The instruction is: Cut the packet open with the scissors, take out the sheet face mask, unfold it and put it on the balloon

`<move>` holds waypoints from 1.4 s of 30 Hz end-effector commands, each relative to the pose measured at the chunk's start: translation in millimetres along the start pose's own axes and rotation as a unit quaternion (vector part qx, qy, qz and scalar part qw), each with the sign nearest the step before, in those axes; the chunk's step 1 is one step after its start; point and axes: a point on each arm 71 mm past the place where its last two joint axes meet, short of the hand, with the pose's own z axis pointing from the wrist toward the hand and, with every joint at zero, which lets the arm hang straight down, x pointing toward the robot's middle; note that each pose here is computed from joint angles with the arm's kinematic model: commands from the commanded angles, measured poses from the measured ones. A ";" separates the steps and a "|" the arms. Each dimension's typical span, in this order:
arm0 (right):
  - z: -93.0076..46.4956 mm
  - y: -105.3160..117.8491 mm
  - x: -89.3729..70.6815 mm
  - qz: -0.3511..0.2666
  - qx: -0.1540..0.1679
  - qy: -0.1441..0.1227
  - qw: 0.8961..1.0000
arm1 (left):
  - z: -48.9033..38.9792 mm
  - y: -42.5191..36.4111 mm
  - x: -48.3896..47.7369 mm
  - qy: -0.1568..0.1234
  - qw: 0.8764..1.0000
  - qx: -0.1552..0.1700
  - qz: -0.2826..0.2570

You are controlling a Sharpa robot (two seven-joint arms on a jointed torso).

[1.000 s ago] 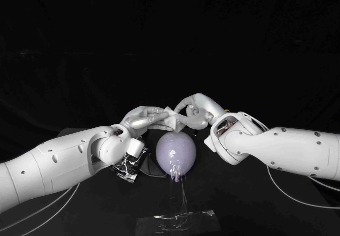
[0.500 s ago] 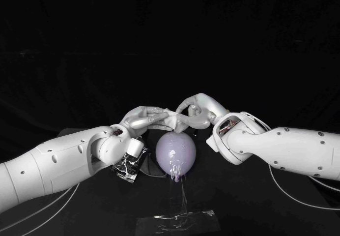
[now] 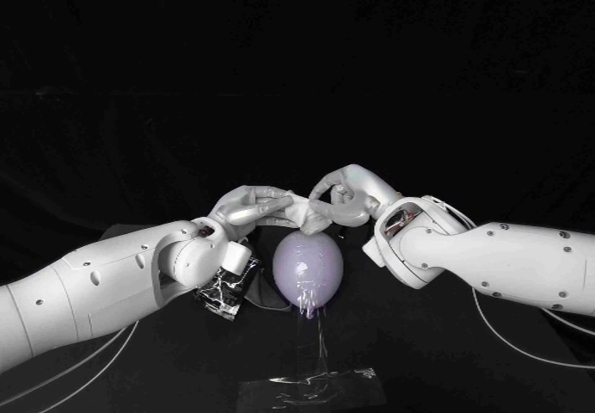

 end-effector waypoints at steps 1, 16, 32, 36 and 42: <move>0.0 0.7 0.4 -0.003 -0.006 0.006 1.000 | 0.4 -2.3 -0.2 -0.005 1.000 0.008 0.002; -0.1 1.9 -3.6 -0.006 -0.024 -0.016 1.000 | 0.3 -2.1 -0.7 -0.003 1.000 0.007 0.002; 2.3 0.6 0.5 -0.026 -0.005 -0.001 1.000 | 0.5 -1.9 0.5 -0.002 1.000 0.006 0.001; 5.2 2.8 3.5 -0.039 -0.006 -0.002 0.999 | 0.6 -1.8 1.4 0.001 1.000 0.005 -0.001; 8.4 6.5 5.7 -0.048 -0.015 -0.014 0.999 | 0.6 -1.8 2.3 0.003 1.000 0.004 -0.002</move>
